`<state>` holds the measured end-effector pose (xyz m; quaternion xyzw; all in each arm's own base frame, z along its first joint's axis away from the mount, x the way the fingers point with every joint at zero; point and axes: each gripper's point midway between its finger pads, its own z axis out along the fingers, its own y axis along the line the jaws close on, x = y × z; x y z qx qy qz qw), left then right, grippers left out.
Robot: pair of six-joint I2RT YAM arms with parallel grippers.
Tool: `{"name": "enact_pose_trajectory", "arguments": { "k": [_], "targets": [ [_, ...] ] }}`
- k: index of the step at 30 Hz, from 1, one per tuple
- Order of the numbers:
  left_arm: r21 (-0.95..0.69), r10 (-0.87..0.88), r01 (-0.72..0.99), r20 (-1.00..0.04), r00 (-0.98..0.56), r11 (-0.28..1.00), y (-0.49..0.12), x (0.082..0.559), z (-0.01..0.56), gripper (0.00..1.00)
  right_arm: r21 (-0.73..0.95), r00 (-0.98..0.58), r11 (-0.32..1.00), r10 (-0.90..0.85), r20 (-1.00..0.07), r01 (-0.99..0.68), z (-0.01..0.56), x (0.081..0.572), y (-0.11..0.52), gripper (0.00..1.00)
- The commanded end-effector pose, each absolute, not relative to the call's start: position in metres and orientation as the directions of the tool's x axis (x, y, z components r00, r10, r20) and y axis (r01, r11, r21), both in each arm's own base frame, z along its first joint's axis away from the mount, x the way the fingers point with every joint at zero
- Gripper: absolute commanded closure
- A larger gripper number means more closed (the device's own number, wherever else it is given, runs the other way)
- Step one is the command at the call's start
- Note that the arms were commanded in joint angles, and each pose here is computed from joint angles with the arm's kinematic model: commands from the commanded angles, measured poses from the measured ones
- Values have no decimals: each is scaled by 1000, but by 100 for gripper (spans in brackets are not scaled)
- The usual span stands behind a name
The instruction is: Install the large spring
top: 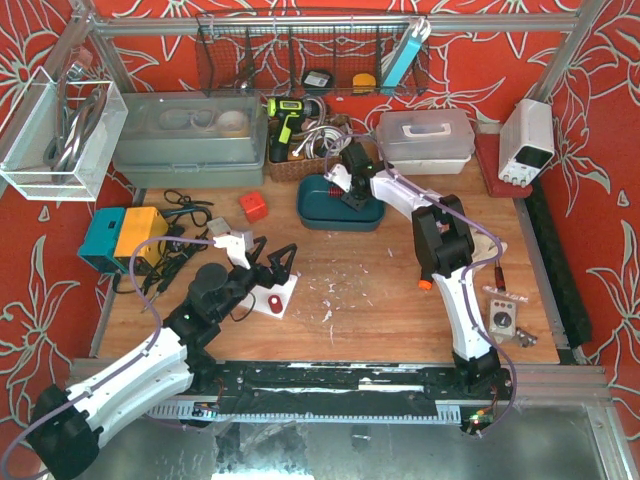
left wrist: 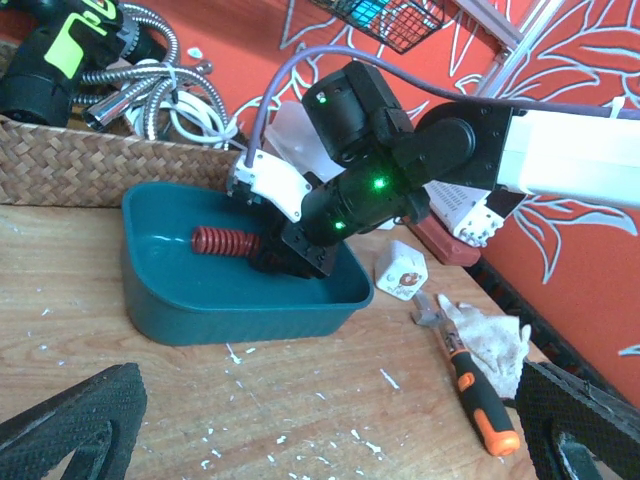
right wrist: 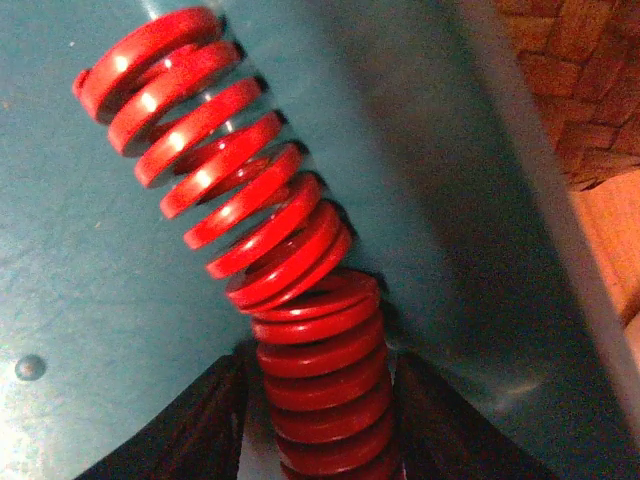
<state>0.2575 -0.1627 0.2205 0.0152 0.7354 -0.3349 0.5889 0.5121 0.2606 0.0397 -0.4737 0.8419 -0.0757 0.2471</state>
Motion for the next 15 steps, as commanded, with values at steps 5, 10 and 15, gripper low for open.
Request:
{"name": "enact_pose_trajectory", "arguments": {
  "k": [5,10,15],
  "targets": [
    [-480,-392,411,-876,-283,775,-158,258,225,0,-241,-433,500,-856,-281,-832,30,482,257,66],
    [-480,-393,407,-875,-282,777,-158,258,226,0,-263,-439,499,-861,-255,-826,25,485,252,65],
    [-482,-396,399,-874,-281,780,-156,258,225,0,-281,-446,504,-860,-246,-817,23,489,250,62]
  ]
}}
